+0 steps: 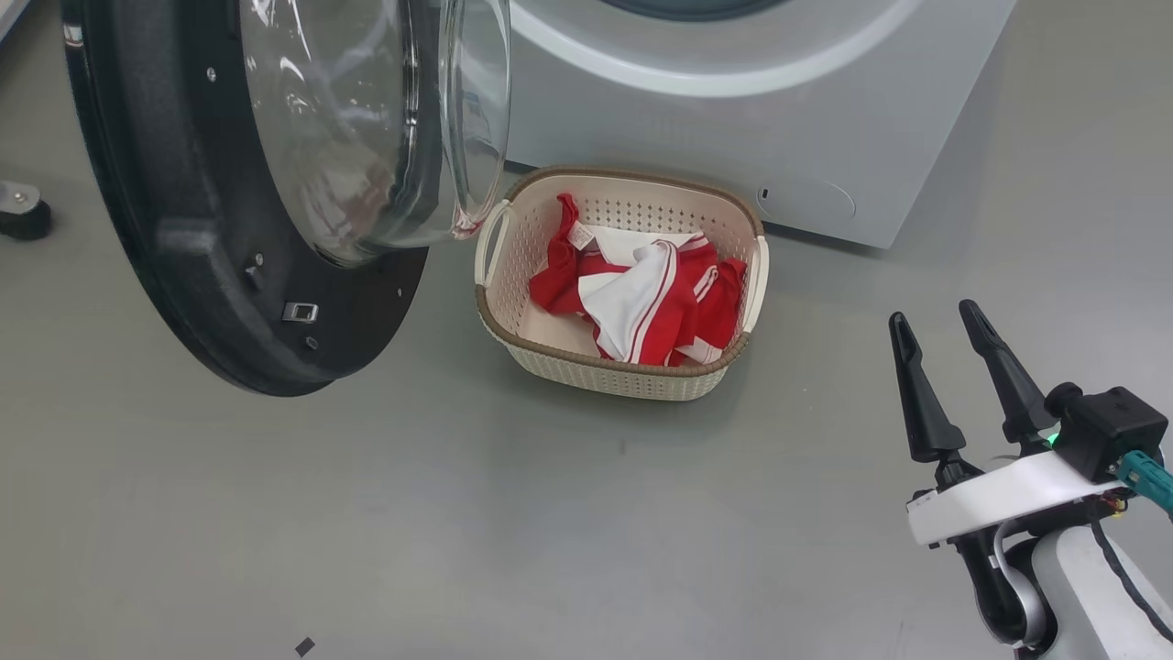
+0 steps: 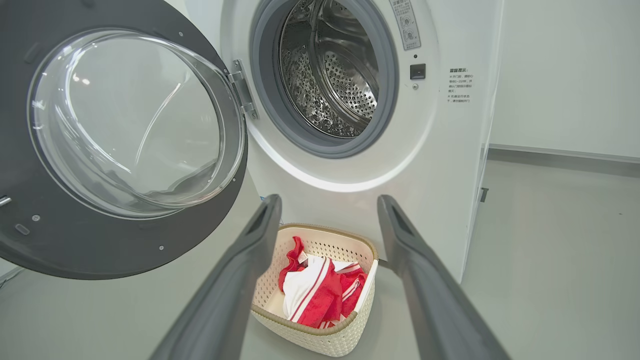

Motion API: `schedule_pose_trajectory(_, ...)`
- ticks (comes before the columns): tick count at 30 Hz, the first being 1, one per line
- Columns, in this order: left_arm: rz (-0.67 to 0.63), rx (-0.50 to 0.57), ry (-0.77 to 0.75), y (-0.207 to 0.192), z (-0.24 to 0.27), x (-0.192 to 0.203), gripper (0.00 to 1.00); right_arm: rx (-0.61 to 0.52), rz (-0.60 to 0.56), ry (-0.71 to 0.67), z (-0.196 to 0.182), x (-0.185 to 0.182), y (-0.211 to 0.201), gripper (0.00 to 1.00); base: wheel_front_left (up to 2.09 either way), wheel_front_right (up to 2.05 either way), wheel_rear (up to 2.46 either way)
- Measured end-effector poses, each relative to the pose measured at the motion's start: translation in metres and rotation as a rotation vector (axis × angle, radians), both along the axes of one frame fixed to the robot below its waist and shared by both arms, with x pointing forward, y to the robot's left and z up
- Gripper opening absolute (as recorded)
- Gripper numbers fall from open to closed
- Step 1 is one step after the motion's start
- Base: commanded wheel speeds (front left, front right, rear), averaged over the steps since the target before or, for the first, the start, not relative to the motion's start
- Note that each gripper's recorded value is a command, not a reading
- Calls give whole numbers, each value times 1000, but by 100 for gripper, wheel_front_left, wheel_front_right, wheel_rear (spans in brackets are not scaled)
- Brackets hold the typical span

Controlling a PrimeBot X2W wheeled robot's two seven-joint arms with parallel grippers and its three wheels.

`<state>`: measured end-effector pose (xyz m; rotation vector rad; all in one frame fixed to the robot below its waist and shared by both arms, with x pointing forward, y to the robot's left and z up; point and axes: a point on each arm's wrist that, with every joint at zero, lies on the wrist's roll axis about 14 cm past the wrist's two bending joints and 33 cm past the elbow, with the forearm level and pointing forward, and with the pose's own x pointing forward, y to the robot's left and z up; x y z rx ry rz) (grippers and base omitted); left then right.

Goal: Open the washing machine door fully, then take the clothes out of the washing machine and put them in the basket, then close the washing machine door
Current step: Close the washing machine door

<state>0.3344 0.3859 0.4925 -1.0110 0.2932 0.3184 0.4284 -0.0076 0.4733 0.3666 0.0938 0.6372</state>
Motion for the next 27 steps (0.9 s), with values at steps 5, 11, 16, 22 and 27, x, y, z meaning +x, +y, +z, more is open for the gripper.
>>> schedule_pose_trajectory(5, 95, 174, -6, 19, 12, -21, 0, 13, 18, -15, 8, -4, 9, 100, 0, 0, 0)
schedule_pose_trajectory(11, 84, 469, -94, 5, 50, -16, 0, 14, 26, -12, 9, -10, 11, 100, 0, 0, 0)
schedule_pose_trajectory(16, 101, 541, -87, -4, 38, -27, 0, 16, 27, -15, 11, -11, 12, 100, 0, 0, 0)
schedule_pose_trajectory(22, 91, 621, -107, -18, 33, -31, 0, 17, 24, -25, 14, -11, 11, 100, 0, 0, 0)
schedule_pose_trajectory(27, 71, 698, -114, -25, 30, -35, 0, 17, 22, -26, 15, -13, 11, 100, 0, 0, 0)
